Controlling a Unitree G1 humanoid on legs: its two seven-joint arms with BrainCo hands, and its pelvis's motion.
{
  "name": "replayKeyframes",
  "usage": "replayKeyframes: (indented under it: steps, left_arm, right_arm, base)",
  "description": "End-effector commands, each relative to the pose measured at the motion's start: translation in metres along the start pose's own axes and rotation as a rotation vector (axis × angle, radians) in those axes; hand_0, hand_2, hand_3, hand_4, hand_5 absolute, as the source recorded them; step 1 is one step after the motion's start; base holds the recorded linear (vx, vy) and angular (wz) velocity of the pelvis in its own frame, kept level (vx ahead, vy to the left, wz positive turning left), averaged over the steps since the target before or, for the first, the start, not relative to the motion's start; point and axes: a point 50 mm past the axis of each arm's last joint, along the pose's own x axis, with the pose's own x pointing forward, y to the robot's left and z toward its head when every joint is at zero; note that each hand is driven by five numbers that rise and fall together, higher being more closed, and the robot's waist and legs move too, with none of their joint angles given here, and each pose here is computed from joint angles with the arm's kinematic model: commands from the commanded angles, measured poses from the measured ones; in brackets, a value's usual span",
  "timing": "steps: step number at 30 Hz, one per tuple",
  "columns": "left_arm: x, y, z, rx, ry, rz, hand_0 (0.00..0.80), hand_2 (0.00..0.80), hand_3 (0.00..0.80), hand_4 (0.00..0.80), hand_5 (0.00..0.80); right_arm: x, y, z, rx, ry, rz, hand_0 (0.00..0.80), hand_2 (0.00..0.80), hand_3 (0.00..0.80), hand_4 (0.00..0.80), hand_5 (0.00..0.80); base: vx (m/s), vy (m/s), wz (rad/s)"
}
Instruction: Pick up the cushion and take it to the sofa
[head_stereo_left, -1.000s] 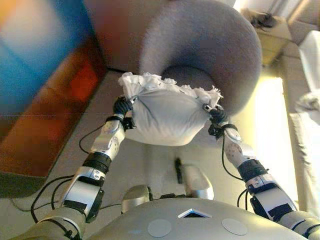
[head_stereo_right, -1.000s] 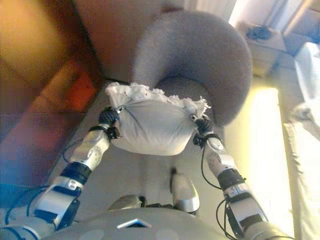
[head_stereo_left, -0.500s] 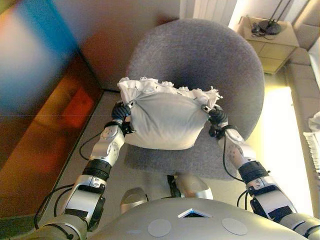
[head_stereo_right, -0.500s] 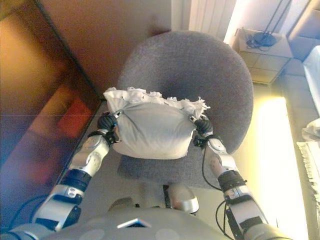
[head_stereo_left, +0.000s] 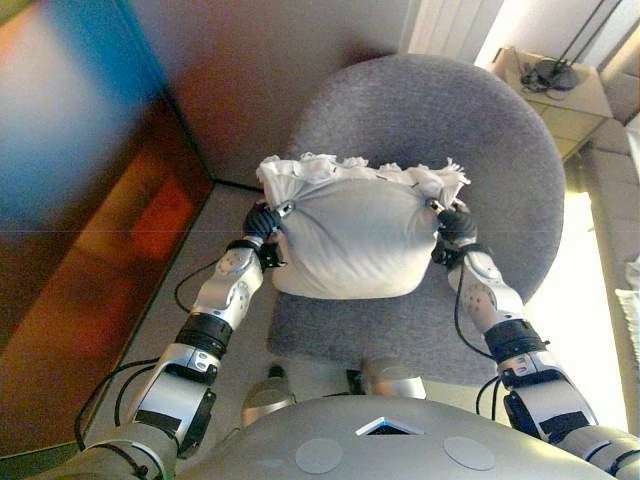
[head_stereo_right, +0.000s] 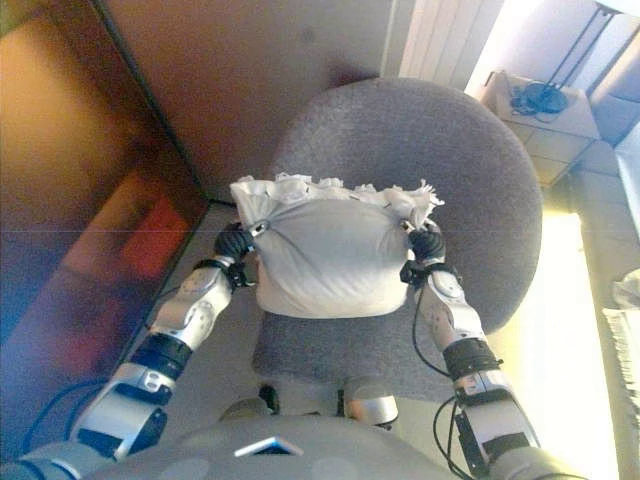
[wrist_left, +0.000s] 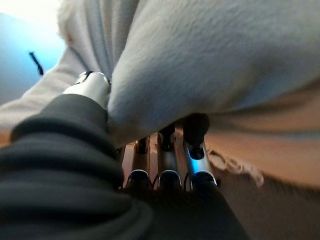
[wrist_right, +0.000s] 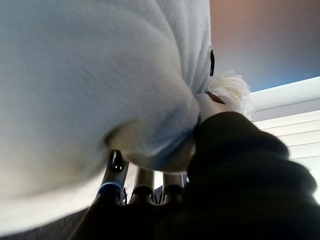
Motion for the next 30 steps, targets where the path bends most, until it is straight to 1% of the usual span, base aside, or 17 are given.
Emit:
replayKeyframes:
  steps: [1, 5, 11, 15, 17, 21, 24, 30]
  left_arm:
    - [0.012, -0.009, 0.056, 0.057, -0.22, -0.01, 0.8, 0.8, 0.8, 0.8, 0.8]
    - [0.013, -0.013, 0.057, 0.072, -0.204, -0.025, 0.8, 0.8, 0.8, 0.8, 0.8]
    - [0.012, -0.025, 0.051, 0.088, -0.157, -0.11, 0.8, 0.8, 0.8, 0.8, 0.8]
    - [0.008, -0.035, 0.05, 0.077, -0.142, -0.161, 0.8, 0.8, 0.8, 0.8, 0.8]
    - [0.009, -0.043, 0.049, 0.108, -0.129, -0.181, 0.8, 0.8, 0.8, 0.8, 0.8]
    - [0.012, -0.054, 0.036, 0.163, -0.054, -0.183, 0.8, 0.8, 0.8, 0.8, 0.8]
    - [0.011, -0.061, 0.034, 0.134, -0.041, -0.213, 0.8, 0.8, 0.8, 0.8, 0.8]
    - [0.007, -0.091, 0.05, 0.076, -0.052, -0.309, 0.8, 0.8, 0.8, 0.8, 0.8]
  right_arm:
    - [0.013, 0.029, 0.033, 0.018, -0.124, 0.066, 0.8, 0.8, 0.8, 0.8, 0.8]
    - [0.015, 0.026, 0.036, 0.035, -0.135, 0.025, 0.8, 0.8, 0.8, 0.8, 0.8]
    - [0.014, 0.014, 0.04, 0.033, -0.151, -0.059, 0.8, 0.8, 0.8, 0.8, 0.8]
    - [0.013, -0.005, 0.04, 0.009, -0.136, -0.126, 0.8, 0.8, 0.8, 0.8, 0.8]
    - [0.016, -0.016, 0.04, -0.017, -0.111, -0.147, 0.8, 0.8, 0.8, 0.8, 0.8]
    - [0.021, -0.032, 0.043, 0.007, -0.066, -0.188, 0.8, 0.8, 0.8, 0.8, 0.8]
    - [0.02, -0.044, 0.047, -0.013, -0.073, -0.211, 0.8, 0.8, 0.8, 0.8, 0.8]
    - [0.022, -0.064, 0.072, -0.026, -0.142, -0.274, 0.8, 0.8, 0.8, 0.8, 0.8]
  base:
    - [0.054, -0.034, 0.09]
    - [0.05, -0.053, 0.03]
    - [0.031, -0.037, 0.11]
    - [0.029, -0.07, 0.02]
    - [0.0, -0.11, 0.02]
    - [0.046, -0.134, 0.05]
    - [0.038, -0.104, 0.01]
    - [0.002, -0.085, -0.01]
